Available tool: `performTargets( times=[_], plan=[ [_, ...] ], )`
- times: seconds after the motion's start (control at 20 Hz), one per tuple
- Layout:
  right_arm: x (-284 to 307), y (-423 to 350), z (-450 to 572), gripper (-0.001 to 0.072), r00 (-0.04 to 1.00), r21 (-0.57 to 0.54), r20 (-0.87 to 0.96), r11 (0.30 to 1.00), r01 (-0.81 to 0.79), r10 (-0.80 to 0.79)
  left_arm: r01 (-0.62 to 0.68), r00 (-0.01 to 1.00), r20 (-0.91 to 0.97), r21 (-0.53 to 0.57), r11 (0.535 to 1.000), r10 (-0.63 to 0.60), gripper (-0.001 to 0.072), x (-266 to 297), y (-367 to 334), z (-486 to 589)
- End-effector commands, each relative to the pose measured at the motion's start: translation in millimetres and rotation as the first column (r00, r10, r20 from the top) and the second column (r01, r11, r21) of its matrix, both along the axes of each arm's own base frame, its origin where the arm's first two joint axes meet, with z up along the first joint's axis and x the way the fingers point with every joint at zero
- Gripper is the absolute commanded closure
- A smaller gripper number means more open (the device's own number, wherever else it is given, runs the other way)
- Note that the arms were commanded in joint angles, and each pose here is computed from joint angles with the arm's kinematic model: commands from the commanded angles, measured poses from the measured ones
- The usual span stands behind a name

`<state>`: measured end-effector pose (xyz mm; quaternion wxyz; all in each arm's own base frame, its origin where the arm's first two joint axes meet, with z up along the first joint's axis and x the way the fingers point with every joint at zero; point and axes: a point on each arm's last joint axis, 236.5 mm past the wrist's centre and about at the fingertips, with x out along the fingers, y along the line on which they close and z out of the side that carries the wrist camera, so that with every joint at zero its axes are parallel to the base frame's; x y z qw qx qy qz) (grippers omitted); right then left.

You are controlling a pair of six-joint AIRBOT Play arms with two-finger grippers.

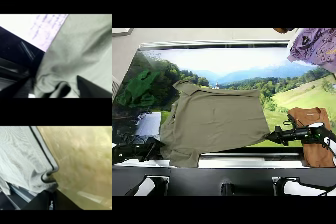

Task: Fold the clothes and pants, and hang the long-sleeved shirts on hangers.

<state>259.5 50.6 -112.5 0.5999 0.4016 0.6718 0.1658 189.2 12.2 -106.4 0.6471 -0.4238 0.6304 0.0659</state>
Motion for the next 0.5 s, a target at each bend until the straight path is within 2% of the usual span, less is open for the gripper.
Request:
performTargets(
  times=[0.0,0.05,0.45],
  plan=[
    [-0.1,0.6,1.0,0.0684,1.000,0.004,0.000,1.000,0.000,0.000,0.037,0.999,0.006,-0.001,0.999,-0.037,0.0326,-2.3,-2.1,0.2],
    [-0.2,0.7,1.0,0.0684,1.000,0.005,0.000,1.000,0.000,0.000,0.038,0.999,0.005,-0.002,0.999,-0.038,0.0357,-2.5,-2.4,0.3],
    [-0.2,0.7,1.0,0.0684,1.000,0.005,0.000,1.000,0.000,0.000,0.044,0.999,-0.003,-0.019,0.999,-0.044,0.0357,-5.1,-6.0,1.7]
  ],
)
